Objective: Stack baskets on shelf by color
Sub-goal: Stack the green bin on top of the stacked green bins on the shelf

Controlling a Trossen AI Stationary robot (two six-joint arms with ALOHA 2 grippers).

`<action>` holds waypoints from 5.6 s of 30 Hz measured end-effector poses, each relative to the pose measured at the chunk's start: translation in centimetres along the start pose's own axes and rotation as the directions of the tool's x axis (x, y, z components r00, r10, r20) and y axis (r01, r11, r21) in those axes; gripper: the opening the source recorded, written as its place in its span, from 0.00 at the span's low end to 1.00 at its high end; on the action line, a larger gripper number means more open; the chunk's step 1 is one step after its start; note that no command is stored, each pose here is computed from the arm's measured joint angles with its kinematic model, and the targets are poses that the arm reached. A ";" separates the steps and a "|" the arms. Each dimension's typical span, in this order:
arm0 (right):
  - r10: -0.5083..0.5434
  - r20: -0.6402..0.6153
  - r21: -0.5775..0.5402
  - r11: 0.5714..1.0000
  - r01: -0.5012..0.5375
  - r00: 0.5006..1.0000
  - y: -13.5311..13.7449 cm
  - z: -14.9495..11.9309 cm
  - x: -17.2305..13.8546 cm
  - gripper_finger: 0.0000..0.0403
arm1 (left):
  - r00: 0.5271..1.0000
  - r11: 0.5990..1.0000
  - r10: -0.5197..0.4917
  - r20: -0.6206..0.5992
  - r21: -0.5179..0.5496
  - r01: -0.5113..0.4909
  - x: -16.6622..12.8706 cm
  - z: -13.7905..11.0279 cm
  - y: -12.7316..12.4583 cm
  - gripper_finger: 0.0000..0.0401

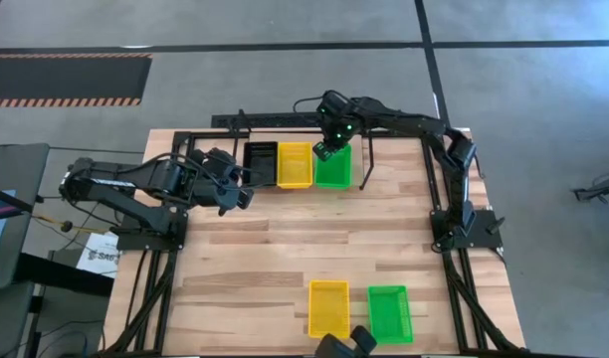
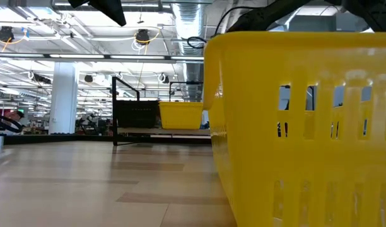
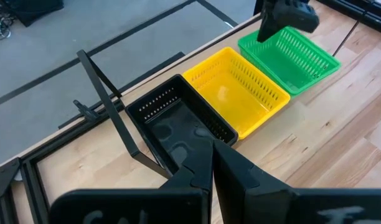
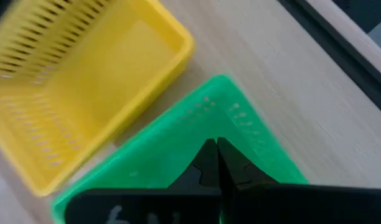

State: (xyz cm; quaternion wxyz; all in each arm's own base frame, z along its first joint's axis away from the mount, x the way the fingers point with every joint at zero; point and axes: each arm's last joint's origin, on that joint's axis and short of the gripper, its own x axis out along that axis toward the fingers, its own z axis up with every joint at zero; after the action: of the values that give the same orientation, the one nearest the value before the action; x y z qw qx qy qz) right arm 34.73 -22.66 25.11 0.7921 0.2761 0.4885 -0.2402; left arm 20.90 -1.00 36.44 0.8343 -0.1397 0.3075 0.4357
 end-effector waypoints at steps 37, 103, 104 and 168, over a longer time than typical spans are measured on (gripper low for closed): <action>-0.172 -0.236 -0.136 0.980 0.143 0.956 2.6 -5.2 -0.5 0.00 | 1.000 1.000 -0.003 -0.004 0.020 0.003 0.0 0.0 0.0 0.00; -0.189 -0.387 0.497 0.782 0.376 0.903 27.1 -40.0 -14.1 0.26 | 0.984 0.986 -0.043 -0.174 0.151 0.069 -0.1 -0.9 0.4 0.00; -0.187 -0.386 0.514 0.769 0.380 0.903 27.0 -40.5 -14.0 0.28 | 0.984 0.986 -0.044 -0.173 0.149 0.070 -0.1 -0.9 0.4 0.00; -0.134 -0.277 0.553 0.787 0.272 0.952 22.6 -41.1 -4.6 0.01 | 0.986 0.992 -0.060 -0.159 0.097 0.076 -0.1 -0.7 0.2 0.00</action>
State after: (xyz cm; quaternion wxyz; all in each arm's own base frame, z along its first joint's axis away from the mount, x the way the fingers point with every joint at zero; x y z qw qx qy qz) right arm 21.24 22.01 18.67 0.5779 0.4771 0.5033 -0.4302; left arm 20.43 -1.29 35.91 0.8283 -0.1404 0.3888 0.3782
